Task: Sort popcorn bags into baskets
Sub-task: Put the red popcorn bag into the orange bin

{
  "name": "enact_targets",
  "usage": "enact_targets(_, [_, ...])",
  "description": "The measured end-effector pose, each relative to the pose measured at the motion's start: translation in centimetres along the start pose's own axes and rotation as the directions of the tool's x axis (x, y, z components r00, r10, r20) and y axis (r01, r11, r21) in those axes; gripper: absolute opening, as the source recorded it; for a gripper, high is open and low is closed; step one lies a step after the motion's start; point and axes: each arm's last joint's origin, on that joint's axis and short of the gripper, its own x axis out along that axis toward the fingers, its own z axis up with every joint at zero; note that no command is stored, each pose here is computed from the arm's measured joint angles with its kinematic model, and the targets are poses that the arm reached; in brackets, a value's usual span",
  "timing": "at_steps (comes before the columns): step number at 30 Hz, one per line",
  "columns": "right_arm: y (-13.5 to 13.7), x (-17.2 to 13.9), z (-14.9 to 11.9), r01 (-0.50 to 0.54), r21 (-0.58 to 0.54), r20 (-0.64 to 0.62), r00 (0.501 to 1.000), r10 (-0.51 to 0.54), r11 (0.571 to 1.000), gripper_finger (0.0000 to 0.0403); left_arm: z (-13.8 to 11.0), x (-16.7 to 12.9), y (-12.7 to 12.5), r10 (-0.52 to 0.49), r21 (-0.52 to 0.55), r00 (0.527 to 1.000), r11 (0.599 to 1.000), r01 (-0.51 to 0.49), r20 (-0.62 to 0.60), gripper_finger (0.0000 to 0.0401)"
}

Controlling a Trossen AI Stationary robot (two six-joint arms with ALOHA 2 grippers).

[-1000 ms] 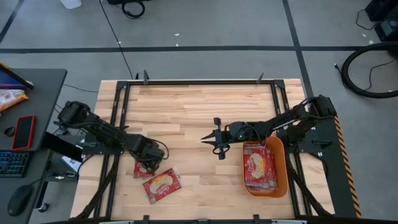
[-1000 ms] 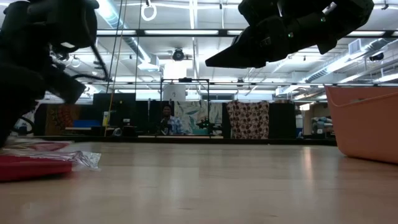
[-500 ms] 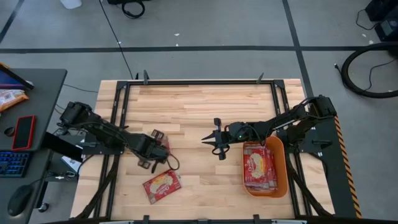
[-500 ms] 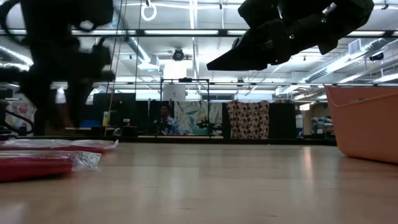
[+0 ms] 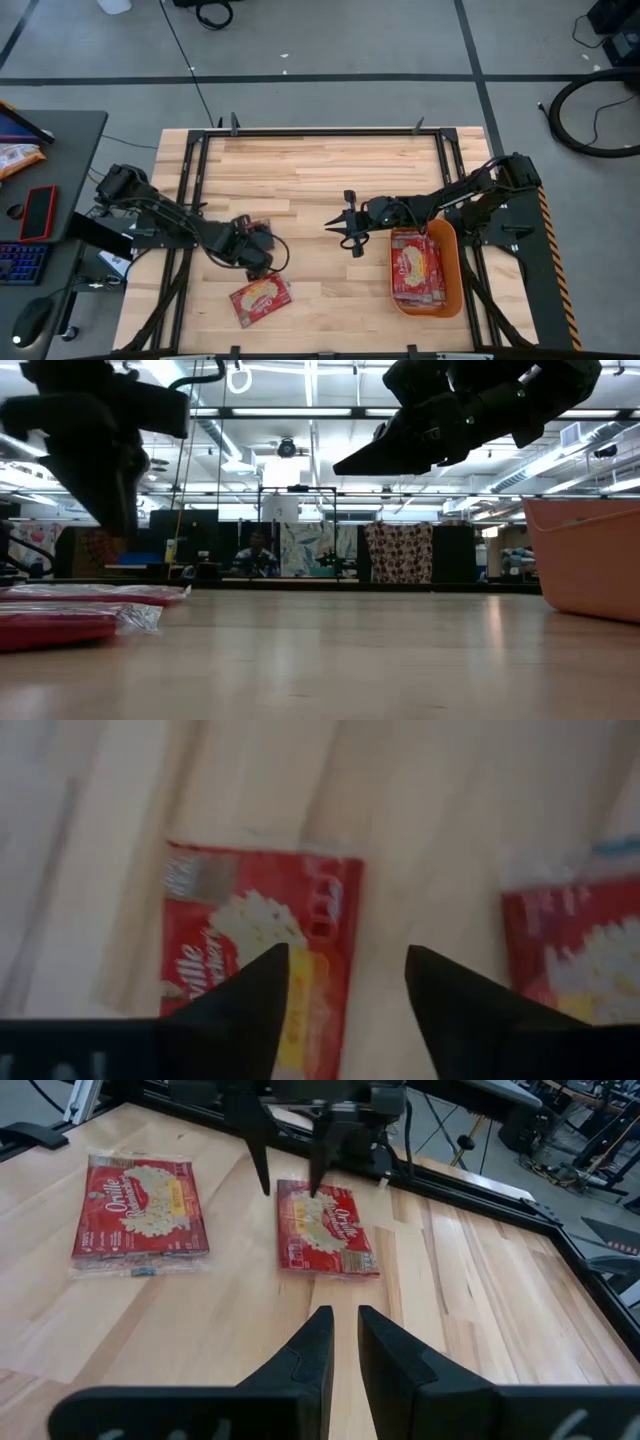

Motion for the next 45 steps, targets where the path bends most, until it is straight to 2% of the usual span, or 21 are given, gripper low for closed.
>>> enact_targets(2, [0.0, 0.0, 0.0, 0.0, 0.001, -0.001, 1.0, 0.0, 1.0, 0.0054, 0.1, 0.0, 0.0, 0.022, -0.017, 0.999, 1.0, -0.021, 0.024, 0.0229])
enact_targets(4, [0.0, 0.0, 0.0, 0.0, 0.002, 0.0, 1.0, 0.0, 1.0, 0.0054, 0.2, 0.3, 0.0, 0.055, 0.01, 0.997, 0.998, -0.055, 0.046, 0.0248])
enact_targets(7, [0.0, 0.0, 0.0, 0.0, 0.001, -0.002, 1.0, 0.0, 1.0, 0.0054, 0.0, 0.9, -0.6, 0.113, 0.065, 0.99, 0.991, -0.119, 0.086, 0.0256])
enact_targets(13, [0.0, 0.0, -0.1, -0.003, 0.001, -0.011, 1.0, 0.003, 1.0, 0.0054, -0.1, 3.0, -2.6, 0.161, 0.182, 0.972, 0.965, -0.191, 0.169, 0.0237])
enact_targets(21, [0.0, 0.0, -0.2, -0.004, 0.001, -0.016, 1.0, 0.004, 1.0, 0.0054, -0.9, 5.7, -3.6, 0.212, 0.231, 0.97, 0.944, -0.234, 0.117, 0.0218])
enact_targets(28, [0.0, 0.0, -0.2, -0.004, 0.001, -0.016, 1.0, 0.004, 1.0, 0.0054, -1.3, 6.8, -3.9, 0.258, 0.264, 0.961, 0.925, -0.274, 0.097, 0.0212])
enact_targets(30, [0.0, 0.0, -0.2, -0.004, 0.001, -0.016, 1.0, 0.004, 1.0, 0.0054, -1.4, 6.8, -3.9, 0.254, 0.269, 0.963, 0.924, -0.27, 0.092, 0.0199])
enact_targets(33, [0.0, 0.0, -0.2, -0.004, 0.001, -0.016, 1.0, 0.004, 1.0, 0.0054, -1.4, 6.9, -3.9, 0.24, 0.272, 0.968, 0.929, -0.251, 0.074, 0.0158])
enact_targets(40, [0.1, 0.0, -0.1, -0.021, 0.001, -0.011, 1.0, 0.021, 1.0, 0.0054, -1.6, 7.0, -3.9, 0.225, 0.286, 0.974, 0.931, -0.225, 0.035, 0.002])
enact_targets(45, [0.2, 0.0, 0.0, -0.07, -0.002, 0.012, 0.997, 0.07, 0.998, 0.0054, -1.6, 6.8, -3.9, 0.217, 0.284, 0.976, 0.934, -0.217, 0.032, 0.0007])
